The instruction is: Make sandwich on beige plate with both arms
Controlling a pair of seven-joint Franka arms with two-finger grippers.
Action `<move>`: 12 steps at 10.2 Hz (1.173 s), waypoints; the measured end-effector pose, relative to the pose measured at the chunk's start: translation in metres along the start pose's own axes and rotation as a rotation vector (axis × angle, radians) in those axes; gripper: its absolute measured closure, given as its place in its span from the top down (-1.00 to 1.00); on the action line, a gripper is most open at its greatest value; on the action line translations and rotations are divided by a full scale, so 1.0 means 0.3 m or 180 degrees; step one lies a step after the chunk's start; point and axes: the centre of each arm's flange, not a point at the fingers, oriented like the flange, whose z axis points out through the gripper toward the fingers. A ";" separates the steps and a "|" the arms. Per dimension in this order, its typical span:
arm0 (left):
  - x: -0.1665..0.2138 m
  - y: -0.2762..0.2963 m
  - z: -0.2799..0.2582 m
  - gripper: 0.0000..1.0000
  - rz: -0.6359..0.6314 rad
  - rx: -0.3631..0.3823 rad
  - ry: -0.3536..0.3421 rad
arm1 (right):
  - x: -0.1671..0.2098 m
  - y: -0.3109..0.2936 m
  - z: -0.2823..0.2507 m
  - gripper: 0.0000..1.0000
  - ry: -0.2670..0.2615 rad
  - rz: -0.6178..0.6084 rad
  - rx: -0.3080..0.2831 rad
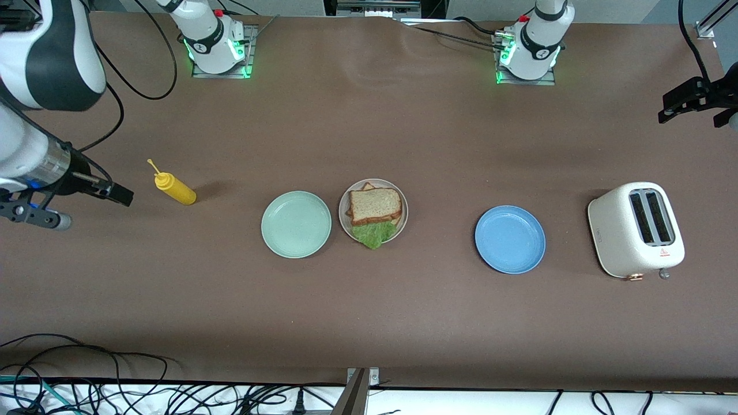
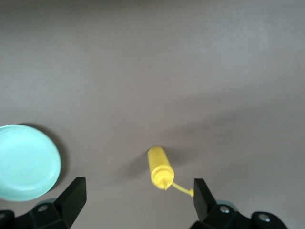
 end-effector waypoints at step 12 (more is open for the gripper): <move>0.016 0.196 -0.007 1.00 0.0300 0.0034 0.0007 | -0.183 0.142 -0.190 1.00 0.0005 -0.0409 0.0011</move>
